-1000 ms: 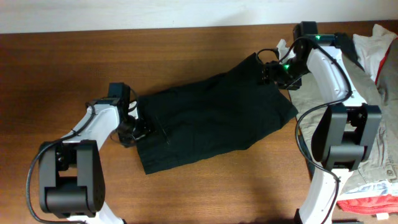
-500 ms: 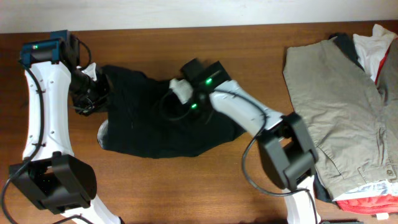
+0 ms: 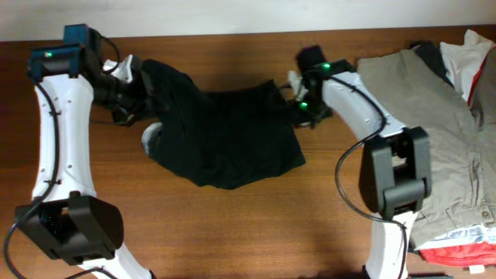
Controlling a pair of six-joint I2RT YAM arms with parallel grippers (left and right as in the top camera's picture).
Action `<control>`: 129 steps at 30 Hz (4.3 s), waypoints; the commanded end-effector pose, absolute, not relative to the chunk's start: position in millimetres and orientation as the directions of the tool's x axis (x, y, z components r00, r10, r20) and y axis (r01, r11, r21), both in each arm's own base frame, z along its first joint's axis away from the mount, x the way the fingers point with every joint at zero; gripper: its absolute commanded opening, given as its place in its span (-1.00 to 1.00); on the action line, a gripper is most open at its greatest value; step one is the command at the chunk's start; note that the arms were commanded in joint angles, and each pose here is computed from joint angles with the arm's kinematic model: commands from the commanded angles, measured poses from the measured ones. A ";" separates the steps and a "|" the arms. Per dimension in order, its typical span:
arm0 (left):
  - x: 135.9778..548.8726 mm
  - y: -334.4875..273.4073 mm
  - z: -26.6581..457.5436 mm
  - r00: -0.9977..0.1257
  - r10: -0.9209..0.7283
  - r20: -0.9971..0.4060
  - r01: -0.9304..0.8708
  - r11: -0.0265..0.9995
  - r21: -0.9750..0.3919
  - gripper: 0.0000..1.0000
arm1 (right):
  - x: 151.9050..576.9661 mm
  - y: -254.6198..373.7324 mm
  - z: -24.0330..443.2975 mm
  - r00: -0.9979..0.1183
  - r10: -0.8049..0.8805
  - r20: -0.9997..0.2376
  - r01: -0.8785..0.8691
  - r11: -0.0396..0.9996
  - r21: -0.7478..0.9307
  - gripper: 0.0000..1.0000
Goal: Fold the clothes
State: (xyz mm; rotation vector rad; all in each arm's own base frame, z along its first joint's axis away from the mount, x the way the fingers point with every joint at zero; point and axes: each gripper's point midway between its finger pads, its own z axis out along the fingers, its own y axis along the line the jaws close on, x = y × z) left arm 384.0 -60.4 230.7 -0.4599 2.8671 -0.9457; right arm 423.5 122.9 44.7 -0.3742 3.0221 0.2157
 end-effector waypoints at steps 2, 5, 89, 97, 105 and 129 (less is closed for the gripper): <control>402.0 -138.1 251.0 -0.974 -0.198 -0.111 -0.078 0.752 -0.654 -0.98 | 383.5 105.0 -6.8 -0.974 -0.224 0.013 -0.220 0.965 0.145 -0.89; 401.7 -188.7 239.6 -0.970 -0.180 -0.165 -0.058 0.828 -0.557 -0.99 | 370.6 123.4 -13.1 -0.966 -0.256 0.031 -0.247 0.952 0.180 -0.91; 193.8 -9.2 243.4 -0.684 0.054 -0.728 0.031 0.998 0.046 0.98 | 260.4 8.8 219.2 -0.753 0.029 -0.658 -0.049 0.994 0.101 0.97; 193.7 -9.2 243.3 -0.684 0.055 -0.727 0.031 0.998 0.046 0.98 | 253.5 32.4 228.0 -0.268 -0.083 -0.960 -0.186 0.982 -0.033 0.97; 193.7 -9.2 243.3 -0.684 0.055 -0.727 0.031 0.998 0.046 0.98 | 244.6 30.9 179.2 0.054 -0.244 -0.968 -0.143 0.958 -0.250 0.98; 182.3 1.9 242.9 -0.659 0.012 -0.752 -0.023 0.999 0.036 0.98 | 244.1 30.4 157.8 -0.031 -0.249 -0.968 -0.161 0.957 -0.241 0.97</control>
